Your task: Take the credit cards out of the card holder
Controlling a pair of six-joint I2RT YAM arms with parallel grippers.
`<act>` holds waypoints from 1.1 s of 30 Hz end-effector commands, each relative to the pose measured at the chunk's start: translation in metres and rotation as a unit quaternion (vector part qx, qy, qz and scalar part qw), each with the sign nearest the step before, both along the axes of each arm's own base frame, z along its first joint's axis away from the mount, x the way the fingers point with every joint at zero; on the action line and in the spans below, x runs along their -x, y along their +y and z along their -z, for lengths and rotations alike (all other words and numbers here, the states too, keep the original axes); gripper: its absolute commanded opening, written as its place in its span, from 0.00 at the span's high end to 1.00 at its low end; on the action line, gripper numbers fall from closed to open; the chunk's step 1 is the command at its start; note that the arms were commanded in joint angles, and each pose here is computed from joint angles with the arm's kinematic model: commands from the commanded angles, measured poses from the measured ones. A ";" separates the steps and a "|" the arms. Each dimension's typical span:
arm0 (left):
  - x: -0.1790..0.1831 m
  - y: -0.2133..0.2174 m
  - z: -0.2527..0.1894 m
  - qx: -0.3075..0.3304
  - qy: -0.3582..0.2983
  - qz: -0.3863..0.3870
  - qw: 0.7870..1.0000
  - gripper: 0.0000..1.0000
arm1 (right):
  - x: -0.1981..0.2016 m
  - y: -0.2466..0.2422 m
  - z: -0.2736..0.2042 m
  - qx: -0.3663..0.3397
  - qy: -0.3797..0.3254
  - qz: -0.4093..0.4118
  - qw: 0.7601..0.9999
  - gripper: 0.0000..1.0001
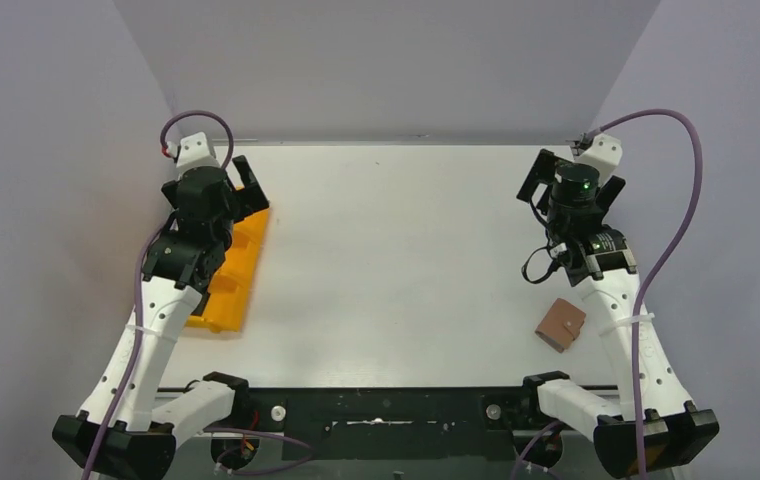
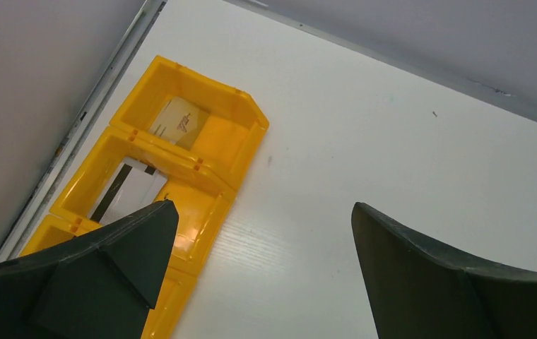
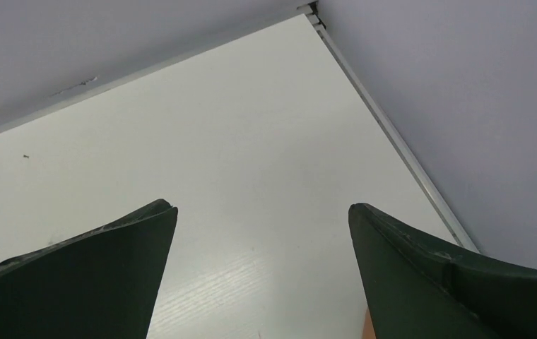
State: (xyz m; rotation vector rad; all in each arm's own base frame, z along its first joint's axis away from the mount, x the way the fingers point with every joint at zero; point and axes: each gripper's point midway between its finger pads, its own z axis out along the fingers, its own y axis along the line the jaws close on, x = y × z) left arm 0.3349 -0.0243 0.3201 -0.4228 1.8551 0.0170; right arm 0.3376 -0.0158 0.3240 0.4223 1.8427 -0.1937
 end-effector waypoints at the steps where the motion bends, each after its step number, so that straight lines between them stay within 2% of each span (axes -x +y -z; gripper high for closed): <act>1: 0.009 0.001 0.018 0.018 0.023 0.008 1.000 0.03 | 0.009 -0.003 0.017 -0.043 -0.001 0.009 0.999 0.02; 6: 0.015 0.003 0.054 0.045 0.068 0.009 0.997 0.04 | 0.018 -0.003 0.050 -0.075 0.027 0.006 0.997 0.02; 12: 0.025 0.018 0.093 0.097 0.111 -0.034 0.989 0.04 | 0.023 0.010 0.078 -0.112 0.055 -0.029 0.992 0.02; 19: 0.031 0.021 0.139 0.175 0.139 -0.066 0.972 0.07 | 0.027 0.020 0.105 -0.142 0.084 -0.050 0.985 0.02; 24: 0.031 0.021 0.166 0.208 0.172 -0.095 0.958 0.10 | 0.022 0.030 0.117 -0.161 0.098 -0.068 0.980 0.02; 28: 0.024 0.029 0.173 0.225 0.161 -0.135 0.952 0.11 | 0.018 0.037 0.125 -0.174 0.113 -0.079 0.975 0.02; 33: 0.002 0.040 0.164 0.240 0.117 -0.168 0.949 0.13 | 0.013 0.038 0.134 -0.176 0.128 -0.079 0.973 0.02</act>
